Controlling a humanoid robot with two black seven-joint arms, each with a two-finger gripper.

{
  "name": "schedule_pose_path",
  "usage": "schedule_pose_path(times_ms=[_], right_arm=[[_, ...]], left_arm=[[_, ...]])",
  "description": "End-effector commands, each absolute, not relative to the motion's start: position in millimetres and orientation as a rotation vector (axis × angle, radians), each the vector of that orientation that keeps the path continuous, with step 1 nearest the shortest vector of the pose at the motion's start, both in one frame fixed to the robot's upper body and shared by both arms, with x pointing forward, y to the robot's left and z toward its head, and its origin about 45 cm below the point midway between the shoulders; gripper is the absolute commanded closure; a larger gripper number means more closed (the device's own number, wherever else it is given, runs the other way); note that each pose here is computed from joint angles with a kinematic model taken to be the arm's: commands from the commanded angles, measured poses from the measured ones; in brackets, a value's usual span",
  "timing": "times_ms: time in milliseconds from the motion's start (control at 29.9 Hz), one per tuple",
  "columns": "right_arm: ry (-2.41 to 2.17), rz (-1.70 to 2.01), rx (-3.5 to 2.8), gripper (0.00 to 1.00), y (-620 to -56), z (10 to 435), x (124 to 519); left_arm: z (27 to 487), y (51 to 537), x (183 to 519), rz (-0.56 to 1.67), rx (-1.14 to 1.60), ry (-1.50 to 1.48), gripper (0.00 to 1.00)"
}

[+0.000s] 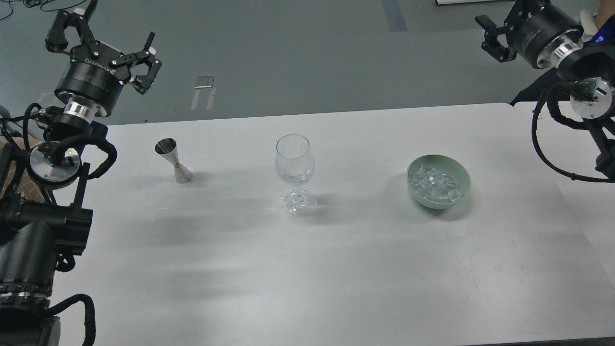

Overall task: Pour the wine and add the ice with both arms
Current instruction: 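Reach the right gripper down into the green bowl of ice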

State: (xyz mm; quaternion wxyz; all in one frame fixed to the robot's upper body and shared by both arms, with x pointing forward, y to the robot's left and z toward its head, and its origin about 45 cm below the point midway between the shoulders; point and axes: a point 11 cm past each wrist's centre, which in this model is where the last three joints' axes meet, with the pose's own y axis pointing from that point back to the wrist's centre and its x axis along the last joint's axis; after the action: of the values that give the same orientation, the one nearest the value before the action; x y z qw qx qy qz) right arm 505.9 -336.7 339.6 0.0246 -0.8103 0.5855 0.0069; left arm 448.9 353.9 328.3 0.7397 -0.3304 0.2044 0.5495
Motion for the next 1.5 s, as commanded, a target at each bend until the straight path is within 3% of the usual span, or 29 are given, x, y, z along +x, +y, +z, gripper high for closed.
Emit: schedule_pose_path(times_ms=[0, 301, 334, 534, 802, 935, 1102, 1369, 1470], right_arm=[[1.862, -0.263, -2.683, 0.00, -340, 358, 505], [1.776, -1.174, -2.963, 0.00, -318, 400, 493], [1.775, -1.176, -2.963, 0.00, -318, 400, 493], [1.470, -2.000, -3.153, 0.00, -320, 381, 461], [1.071, -2.044, -3.418, 0.00, -307, 315, 436], [0.869, -2.015, -3.603, 0.06, -320, 273, 413], [0.967, -1.903, -3.702, 0.11, -331, 239, 408], [0.844, -1.785, -3.770, 0.38, -323, 214, 386], [0.784, -1.810, -3.771, 0.43, -319, 211, 381]], left_arm=[[334, 360, 451, 1.257, -0.645, 0.353, 0.04], [331, 376, 442, 1.331, -0.764, 0.255, 0.04], [331, 377, 442, 1.331, -0.765, 0.254, 0.04], [319, 380, 440, 1.332, -0.628, 0.279, 0.03], [300, 384, 433, 1.353, -0.594, 0.321, 0.03], [293, 391, 429, 1.360, -0.555, 0.326, 0.03], [292, 399, 428, 1.383, -0.542, 0.311, 0.03], [282, 394, 428, 1.380, -0.548, 0.338, 0.03], [282, 394, 428, 1.378, -0.547, 0.338, 0.03]])
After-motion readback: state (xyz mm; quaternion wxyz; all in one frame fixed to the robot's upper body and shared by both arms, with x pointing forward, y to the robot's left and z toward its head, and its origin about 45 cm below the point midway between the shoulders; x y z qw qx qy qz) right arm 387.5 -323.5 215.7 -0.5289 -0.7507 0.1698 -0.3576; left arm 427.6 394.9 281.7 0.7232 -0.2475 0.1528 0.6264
